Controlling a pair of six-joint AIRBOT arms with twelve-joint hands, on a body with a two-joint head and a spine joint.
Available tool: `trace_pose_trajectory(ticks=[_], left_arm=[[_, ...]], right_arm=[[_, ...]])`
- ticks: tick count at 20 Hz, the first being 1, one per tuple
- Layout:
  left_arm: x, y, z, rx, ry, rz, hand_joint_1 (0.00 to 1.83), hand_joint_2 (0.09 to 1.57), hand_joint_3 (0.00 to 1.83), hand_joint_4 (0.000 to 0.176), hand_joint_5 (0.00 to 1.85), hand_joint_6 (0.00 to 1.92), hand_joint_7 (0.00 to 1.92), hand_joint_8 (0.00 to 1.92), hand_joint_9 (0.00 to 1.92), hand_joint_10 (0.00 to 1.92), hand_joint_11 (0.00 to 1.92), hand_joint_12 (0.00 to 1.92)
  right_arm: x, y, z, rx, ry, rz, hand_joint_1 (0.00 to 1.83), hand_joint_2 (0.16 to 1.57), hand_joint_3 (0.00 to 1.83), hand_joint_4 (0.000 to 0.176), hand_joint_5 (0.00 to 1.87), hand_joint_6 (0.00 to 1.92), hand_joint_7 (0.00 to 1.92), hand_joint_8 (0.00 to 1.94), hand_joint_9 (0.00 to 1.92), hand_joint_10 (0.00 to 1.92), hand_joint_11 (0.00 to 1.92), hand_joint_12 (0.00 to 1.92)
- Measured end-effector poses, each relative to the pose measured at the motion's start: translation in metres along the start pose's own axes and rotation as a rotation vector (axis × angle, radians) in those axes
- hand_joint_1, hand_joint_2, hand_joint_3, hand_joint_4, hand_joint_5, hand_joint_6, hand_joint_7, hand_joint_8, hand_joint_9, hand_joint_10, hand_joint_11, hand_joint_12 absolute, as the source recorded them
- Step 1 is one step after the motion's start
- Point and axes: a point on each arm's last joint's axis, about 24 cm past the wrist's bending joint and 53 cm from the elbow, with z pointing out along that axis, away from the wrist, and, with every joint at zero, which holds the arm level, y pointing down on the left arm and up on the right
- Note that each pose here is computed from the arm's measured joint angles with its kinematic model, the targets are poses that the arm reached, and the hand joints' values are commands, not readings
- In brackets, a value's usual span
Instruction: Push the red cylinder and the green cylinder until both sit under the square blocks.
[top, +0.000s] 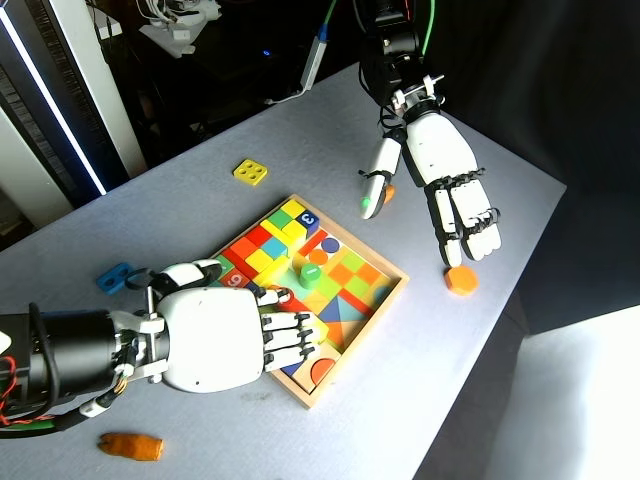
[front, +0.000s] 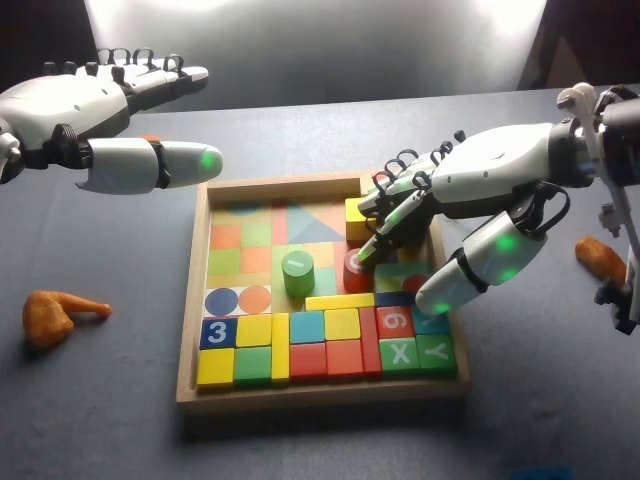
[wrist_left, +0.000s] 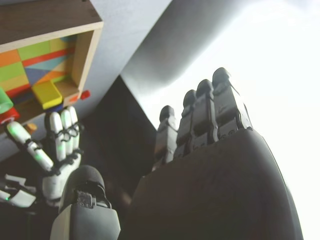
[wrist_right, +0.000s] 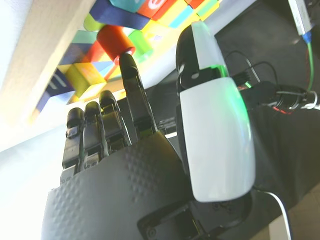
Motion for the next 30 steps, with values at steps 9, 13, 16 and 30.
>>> trace_pose_trajectory(ticks=[9,13,16,30], left_arm=[[0.001,0.001,0.0,-0.002,0.002,-0.001,0.0,1.09,0.0,0.126,0.05,0.0,0.0,0.0,0.0,0.0,0.02,0.03],[0.001,0.001,0.0,-0.002,0.001,-0.001,0.0,1.09,0.0,0.115,0.05,0.0,0.0,0.0,0.0,0.0,0.02,0.04],[0.001,0.001,0.0,-0.003,0.002,-0.002,0.0,1.08,0.0,0.114,0.04,0.0,0.0,0.0,0.0,0.0,0.02,0.05],[0.001,0.001,0.0,-0.003,0.001,-0.003,0.0,1.05,0.0,0.16,0.03,0.0,0.0,0.0,0.0,0.0,0.0,0.0]], right_arm=[[0.0,0.001,0.0,-0.006,0.0,0.011,0.32,1.08,0.0,0.163,0.5,0.0,0.08,0.0,0.0,0.0,0.0,0.29],[-0.005,0.01,0.001,-0.02,-0.003,-0.008,0.27,1.08,0.0,0.176,0.47,0.0,0.07,0.0,0.0,0.0,0.0,0.18],[-0.008,0.018,0.002,-0.041,-0.006,-0.009,0.26,1.07,0.0,0.176,0.46,0.0,0.06,0.0,0.0,0.0,0.0,0.1],[-0.002,0.021,0.008,-0.047,0.001,-0.016,0.29,1.06,0.0,0.176,0.48,0.0,0.07,0.0,0.0,0.0,0.0,0.17]])
